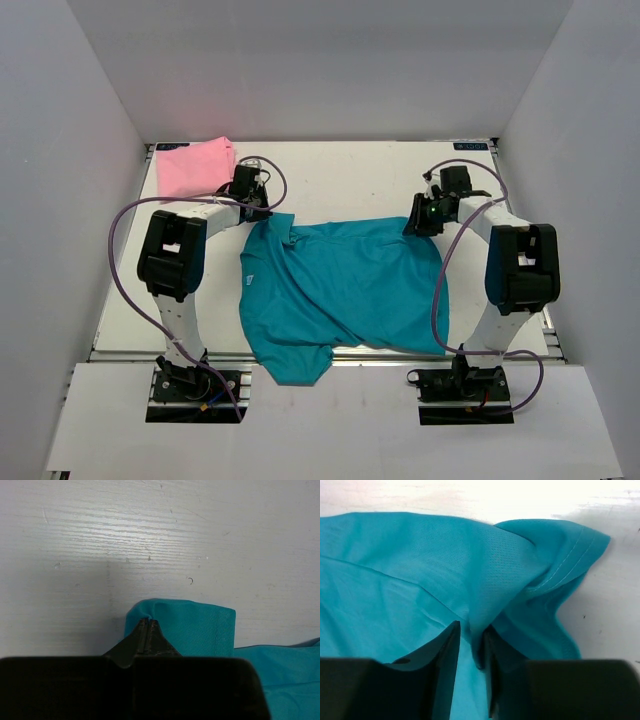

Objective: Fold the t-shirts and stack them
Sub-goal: Flatten out the tshirt

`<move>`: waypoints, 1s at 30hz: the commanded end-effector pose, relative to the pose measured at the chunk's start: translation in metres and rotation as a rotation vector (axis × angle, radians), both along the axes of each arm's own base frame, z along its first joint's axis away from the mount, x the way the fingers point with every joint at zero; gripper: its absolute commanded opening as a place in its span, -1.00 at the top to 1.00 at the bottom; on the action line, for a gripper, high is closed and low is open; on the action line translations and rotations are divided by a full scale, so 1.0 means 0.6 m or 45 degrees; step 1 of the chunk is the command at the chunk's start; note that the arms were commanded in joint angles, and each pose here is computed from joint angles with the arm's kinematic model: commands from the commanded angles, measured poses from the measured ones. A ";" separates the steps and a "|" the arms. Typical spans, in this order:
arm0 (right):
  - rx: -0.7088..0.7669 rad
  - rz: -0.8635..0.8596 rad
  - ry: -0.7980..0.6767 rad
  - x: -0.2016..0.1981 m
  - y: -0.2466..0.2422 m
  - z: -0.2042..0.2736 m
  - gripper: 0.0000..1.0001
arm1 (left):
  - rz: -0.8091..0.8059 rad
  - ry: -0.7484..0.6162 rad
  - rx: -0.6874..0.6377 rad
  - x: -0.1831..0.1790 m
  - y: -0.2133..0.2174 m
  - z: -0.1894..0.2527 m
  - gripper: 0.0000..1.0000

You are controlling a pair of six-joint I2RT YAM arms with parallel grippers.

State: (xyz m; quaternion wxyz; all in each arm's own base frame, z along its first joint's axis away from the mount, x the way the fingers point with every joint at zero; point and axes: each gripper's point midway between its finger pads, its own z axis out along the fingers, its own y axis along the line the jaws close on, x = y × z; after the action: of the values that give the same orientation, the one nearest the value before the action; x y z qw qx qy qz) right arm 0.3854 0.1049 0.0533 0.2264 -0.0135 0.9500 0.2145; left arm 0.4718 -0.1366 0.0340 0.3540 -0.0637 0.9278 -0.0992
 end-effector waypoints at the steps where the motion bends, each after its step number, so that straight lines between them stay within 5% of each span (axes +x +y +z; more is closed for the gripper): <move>1: 0.037 0.027 0.017 -0.018 0.003 0.010 0.41 | 0.001 -0.063 -0.023 0.010 -0.001 0.040 1.00; 3: 0.035 0.017 0.015 -0.016 -0.001 0.010 1.00 | 0.009 -0.074 -0.035 0.011 -0.002 0.048 1.00; 14: -0.071 -0.165 -0.286 0.066 -0.046 0.134 1.00 | 0.006 -0.283 -0.040 0.003 0.009 0.155 1.00; 21: -0.163 -0.319 -0.581 0.059 -0.095 0.280 1.00 | 0.049 -0.635 -0.041 -0.043 0.044 0.350 1.00; 30: -0.204 -0.429 -1.007 -0.005 -0.129 0.492 1.00 | 0.132 -1.119 -0.085 -0.182 0.105 0.597 1.00</move>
State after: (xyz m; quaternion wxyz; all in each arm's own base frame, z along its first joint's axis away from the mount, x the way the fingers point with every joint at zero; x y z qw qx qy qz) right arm 0.3890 0.0440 0.2895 0.5304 0.0362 0.8398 0.1105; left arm 0.3876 -0.0924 0.3547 0.6739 -0.0670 0.7211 -0.1465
